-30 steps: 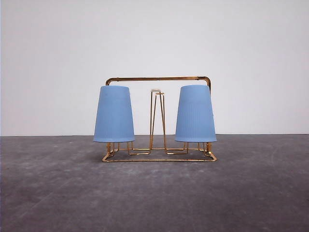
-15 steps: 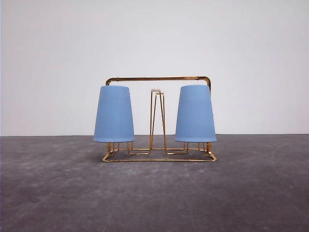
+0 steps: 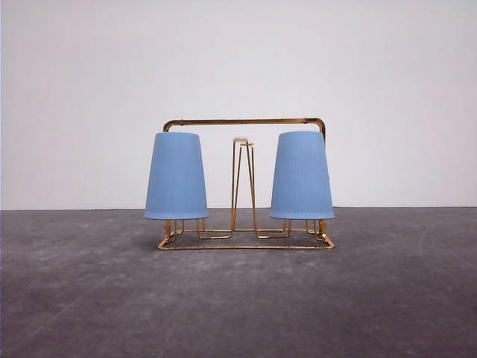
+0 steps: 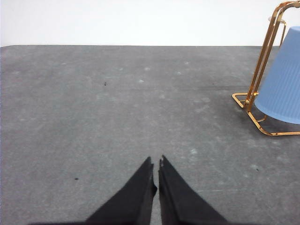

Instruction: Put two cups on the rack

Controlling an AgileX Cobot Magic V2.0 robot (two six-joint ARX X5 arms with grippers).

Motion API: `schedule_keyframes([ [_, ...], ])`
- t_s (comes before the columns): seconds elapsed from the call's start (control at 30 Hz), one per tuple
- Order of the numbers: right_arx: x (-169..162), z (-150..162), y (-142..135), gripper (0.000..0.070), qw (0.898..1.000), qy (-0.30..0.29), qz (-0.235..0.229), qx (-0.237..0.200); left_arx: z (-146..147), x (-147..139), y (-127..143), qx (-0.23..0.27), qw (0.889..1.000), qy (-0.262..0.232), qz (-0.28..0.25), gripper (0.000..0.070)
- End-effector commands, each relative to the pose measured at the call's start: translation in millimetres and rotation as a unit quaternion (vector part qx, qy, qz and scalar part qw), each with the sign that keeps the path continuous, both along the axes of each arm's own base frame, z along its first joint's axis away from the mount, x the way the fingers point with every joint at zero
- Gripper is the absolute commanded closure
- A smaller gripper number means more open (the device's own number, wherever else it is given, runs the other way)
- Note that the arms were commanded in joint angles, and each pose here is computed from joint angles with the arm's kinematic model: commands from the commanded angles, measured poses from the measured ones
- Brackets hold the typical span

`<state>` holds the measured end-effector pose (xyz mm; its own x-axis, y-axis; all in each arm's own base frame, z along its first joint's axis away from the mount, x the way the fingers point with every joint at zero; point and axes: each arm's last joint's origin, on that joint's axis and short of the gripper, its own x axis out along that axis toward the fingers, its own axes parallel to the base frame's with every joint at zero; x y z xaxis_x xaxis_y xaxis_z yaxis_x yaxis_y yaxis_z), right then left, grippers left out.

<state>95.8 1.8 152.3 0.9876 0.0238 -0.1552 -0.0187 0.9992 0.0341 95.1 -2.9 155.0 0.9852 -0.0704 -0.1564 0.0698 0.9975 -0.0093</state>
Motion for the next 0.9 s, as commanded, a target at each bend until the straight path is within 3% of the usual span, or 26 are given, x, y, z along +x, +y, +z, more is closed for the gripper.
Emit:
schedule_keyframes([
  [0.0,0.3,-0.1,-0.2,0.0672,1.0,-0.004,-0.001,-0.002,-4.7,0.6,-0.1,0.002,1.0,0.007,-0.002,0.07],
  [0.87,0.3,-0.1,-0.2,0.0672,1.0,-0.004,-0.001,-0.002,-4.7,0.6,-0.1,0.002,1.0,0.007,-0.002,0.07],
])
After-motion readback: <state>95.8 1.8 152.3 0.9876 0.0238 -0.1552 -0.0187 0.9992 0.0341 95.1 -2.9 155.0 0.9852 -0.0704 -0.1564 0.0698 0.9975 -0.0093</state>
